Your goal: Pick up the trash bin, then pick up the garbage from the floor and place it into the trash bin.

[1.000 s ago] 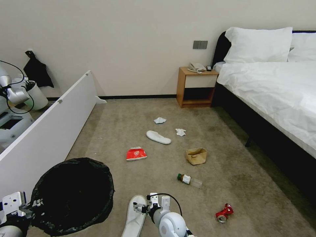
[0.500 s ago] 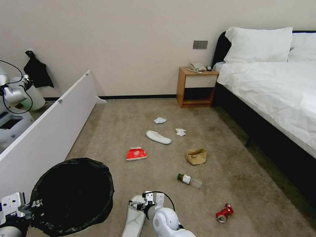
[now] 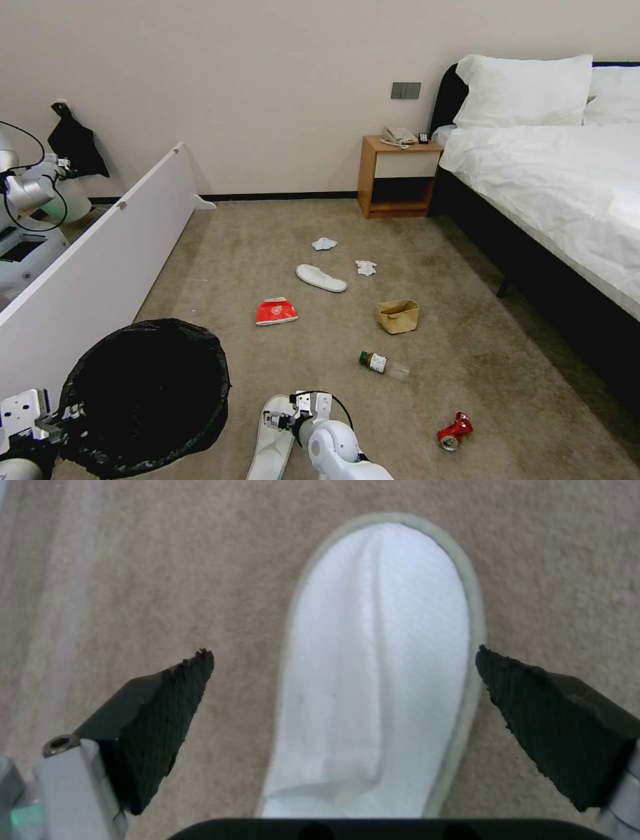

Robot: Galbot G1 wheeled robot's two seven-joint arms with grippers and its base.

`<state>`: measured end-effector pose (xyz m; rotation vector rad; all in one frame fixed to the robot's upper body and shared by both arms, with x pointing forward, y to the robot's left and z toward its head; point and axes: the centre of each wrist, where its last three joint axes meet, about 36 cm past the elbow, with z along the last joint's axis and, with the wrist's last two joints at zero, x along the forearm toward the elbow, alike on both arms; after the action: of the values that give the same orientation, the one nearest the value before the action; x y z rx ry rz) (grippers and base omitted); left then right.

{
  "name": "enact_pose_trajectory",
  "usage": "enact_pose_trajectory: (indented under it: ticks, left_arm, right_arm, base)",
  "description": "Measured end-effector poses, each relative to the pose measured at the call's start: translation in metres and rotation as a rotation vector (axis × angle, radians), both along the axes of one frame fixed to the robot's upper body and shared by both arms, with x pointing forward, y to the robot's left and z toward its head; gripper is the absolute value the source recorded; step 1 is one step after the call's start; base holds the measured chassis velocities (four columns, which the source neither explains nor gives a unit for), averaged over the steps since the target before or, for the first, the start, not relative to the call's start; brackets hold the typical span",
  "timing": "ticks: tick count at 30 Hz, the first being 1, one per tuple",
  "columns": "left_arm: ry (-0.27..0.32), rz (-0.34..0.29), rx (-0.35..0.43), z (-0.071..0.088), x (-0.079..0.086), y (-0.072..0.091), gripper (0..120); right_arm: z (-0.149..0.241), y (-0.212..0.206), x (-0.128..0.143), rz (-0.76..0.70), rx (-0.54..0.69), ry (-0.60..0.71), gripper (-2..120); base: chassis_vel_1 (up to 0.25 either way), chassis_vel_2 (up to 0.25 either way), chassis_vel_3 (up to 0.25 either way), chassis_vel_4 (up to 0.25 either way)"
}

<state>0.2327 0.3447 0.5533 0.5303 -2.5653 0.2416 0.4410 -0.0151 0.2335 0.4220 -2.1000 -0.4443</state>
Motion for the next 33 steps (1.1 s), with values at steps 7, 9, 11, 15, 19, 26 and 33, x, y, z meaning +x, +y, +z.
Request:
enact_pose_trajectory:
  ticks: [7,9,11,15,19,26,33]
  left_arm:
    - [0.0,0.001,0.001,0.0,0.0,0.0,3]
    - [0.0,0.001,0.001,0.0,0.0,0.0,3]
    - [-0.001,0.002,0.001,0.0,0.0,0.0,3]
    - [-0.002,0.003,0.002,0.001,0.0,0.001,3]
    - [-0.002,0.004,0.003,0.001,0.0,0.001,3]
    - [-0.002,0.005,0.001,0.001,0.0,0.001,3]
    - [-0.006,0.003,-0.001,0.001,0.001,0.001,3]
  right_arm:
    - [-0.01,-0.005,0.002,-0.006,-0.01,0.017,97]
    - [-0.012,-0.006,0.002,-0.004,-0.011,0.021,92]
    - [-0.015,-0.006,0.001,0.001,-0.013,0.023,82]
    - [-0.016,-0.006,0.0,0.007,-0.018,0.017,70]
    - [-0.016,-0.005,0.0,0.012,-0.023,0.013,57]
    - [-0.018,-0.005,-0.002,0.015,-0.028,0.013,28]
    - [-0.018,-0.005,-0.004,0.013,-0.026,0.014,6]
  base:
    - [0.0,0.0,0.0,0.0]
    - [0.0,0.0,0.0,0.0]
    - [0.0,0.0,0.0,0.0]
    - [0.0,0.0,0.0,0.0]
    - [0.0,0.0,0.0,0.0]
    - [0.0,0.0,0.0,0.0]
    - [0.0,0.0,0.0,0.0]
